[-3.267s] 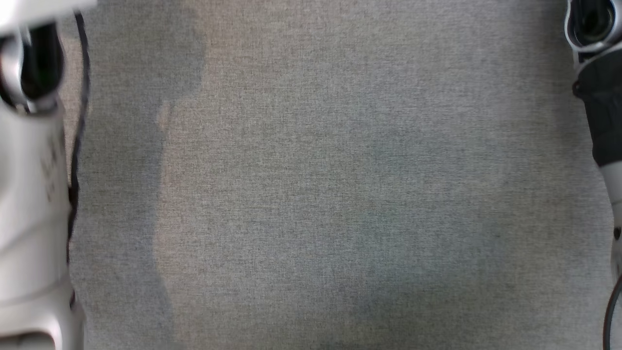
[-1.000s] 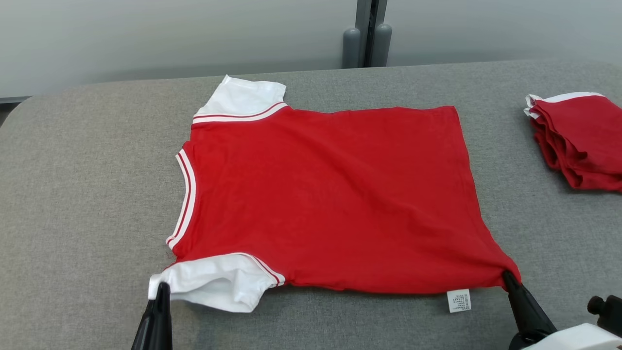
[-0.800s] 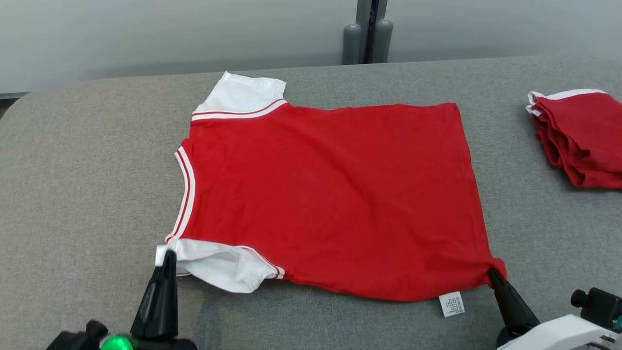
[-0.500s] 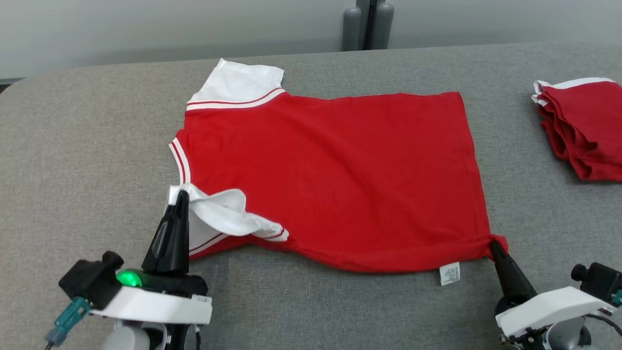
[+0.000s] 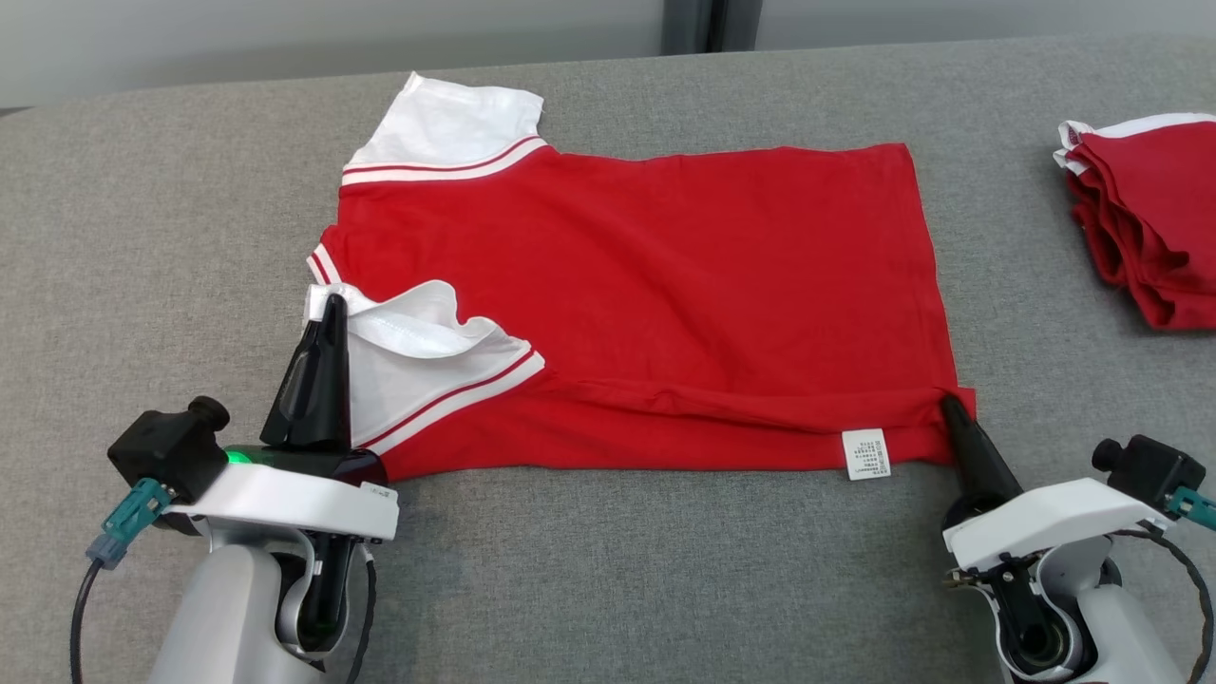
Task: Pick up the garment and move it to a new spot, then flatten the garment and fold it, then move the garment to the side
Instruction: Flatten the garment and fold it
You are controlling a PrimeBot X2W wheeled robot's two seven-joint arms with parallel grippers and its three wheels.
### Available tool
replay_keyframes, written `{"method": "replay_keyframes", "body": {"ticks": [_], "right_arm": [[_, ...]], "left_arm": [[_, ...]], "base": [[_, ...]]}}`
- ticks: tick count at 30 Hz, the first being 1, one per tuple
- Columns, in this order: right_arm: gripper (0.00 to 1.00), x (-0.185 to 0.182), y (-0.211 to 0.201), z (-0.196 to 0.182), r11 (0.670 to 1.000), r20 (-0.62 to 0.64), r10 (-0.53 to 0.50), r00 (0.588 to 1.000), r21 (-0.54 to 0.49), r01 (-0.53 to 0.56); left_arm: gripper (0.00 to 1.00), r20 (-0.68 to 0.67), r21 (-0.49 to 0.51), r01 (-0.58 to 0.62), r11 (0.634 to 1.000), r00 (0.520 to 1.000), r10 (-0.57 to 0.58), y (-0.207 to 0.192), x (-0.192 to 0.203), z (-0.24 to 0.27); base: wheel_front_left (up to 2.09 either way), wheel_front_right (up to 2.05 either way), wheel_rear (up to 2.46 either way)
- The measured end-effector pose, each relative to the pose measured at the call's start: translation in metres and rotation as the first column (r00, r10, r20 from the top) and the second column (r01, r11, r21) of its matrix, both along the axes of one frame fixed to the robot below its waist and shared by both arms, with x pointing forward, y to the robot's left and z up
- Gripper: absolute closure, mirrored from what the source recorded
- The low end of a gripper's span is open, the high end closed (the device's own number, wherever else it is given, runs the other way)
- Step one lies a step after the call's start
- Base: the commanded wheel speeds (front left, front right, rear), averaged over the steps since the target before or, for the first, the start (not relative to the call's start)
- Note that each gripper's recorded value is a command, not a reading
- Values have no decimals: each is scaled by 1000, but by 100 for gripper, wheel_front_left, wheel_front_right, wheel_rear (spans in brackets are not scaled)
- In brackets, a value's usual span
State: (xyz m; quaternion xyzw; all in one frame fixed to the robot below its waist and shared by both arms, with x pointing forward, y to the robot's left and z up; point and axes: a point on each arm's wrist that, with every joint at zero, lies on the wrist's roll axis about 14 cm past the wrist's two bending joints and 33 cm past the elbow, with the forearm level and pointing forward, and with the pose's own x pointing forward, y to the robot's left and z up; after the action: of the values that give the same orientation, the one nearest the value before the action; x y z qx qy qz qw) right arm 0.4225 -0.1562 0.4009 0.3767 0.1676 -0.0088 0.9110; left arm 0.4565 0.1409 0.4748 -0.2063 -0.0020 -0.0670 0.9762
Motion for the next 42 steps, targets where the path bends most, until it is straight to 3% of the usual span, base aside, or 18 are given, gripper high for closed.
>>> {"method": "replay_keyframes", "body": {"ticks": [11, 12, 14, 15, 16, 17, 18, 19, 20, 31, 37, 42], "right_arm": [[99, 22, 5, -3, 999, -8, 19, 1000, -26, -19], [78, 24, 5, -3, 999, -8, 20, 1000, -28, -21], [54, 28, 7, -2, 999, -6, 27, 1000, -32, -27], [14, 30, 8, -2, 999, -6, 30, 1000, -33, -30], [0, 32, 8, -2, 999, -5, 32, 999, -34, -33], [0, 33, 9, -2, 999, -5, 34, 999, -33, -34], [0, 35, 9, -2, 999, -4, 33, 999, -33, -33], [0, 39, 8, -1, 999, 0, 25, 1000, -30, -25], [0, 41, 7, -1, 1000, 3, 17, 1000, -27, -16], [0, 65, 3, 19, 999, 97, -37, 995, -27, 40], [0, 68, -4, 45, 989, 212, -19, 977, -137, 49], [0, 53, -17, 62, 963, 285, 10, 959, -261, 67]], "left_arm": [[100, -68, 28, 15, 999, 998, -13, -3, 14, -20], [100, -77, 32, 15, 999, 997, -13, -3, 16, -23], [100, -96, 49, 19, 999, 995, -15, -3, 20, -29], [100, -105, 54, 22, 998, 994, -16, -3, 21, -32], [100, -115, 59, 26, 998, 993, -19, -5, 23, -35], [92, -123, 63, 32, 997, 992, -24, -6, 24, -37], [67, -127, 65, 34, 997, 992, -25, -7, 26, -39], [10, -127, 70, 32, 997, 992, -23, -6, 30, -39], [0, -124, 72, 28, 997, 992, -19, -5, 32, -38], [0, -70, 59, -31, 998, 997, 35, 12, 39, -22], [0, -68, 32, -60, 998, 996, 62, 21, 21, -21], [0, -134, 18, -76, 997, 988, 77, 29, -7, -40]], "base": [[0, 0, 0], [0, 0, 0], [0, 0, 0], [0, 0, 0], [0, 0, 0], [0, 0, 0], [0, 0, 0], [0, 0, 0], [0, 0, 0], [0, 0, 0], [0, 0, 0], [0, 0, 0]]}}
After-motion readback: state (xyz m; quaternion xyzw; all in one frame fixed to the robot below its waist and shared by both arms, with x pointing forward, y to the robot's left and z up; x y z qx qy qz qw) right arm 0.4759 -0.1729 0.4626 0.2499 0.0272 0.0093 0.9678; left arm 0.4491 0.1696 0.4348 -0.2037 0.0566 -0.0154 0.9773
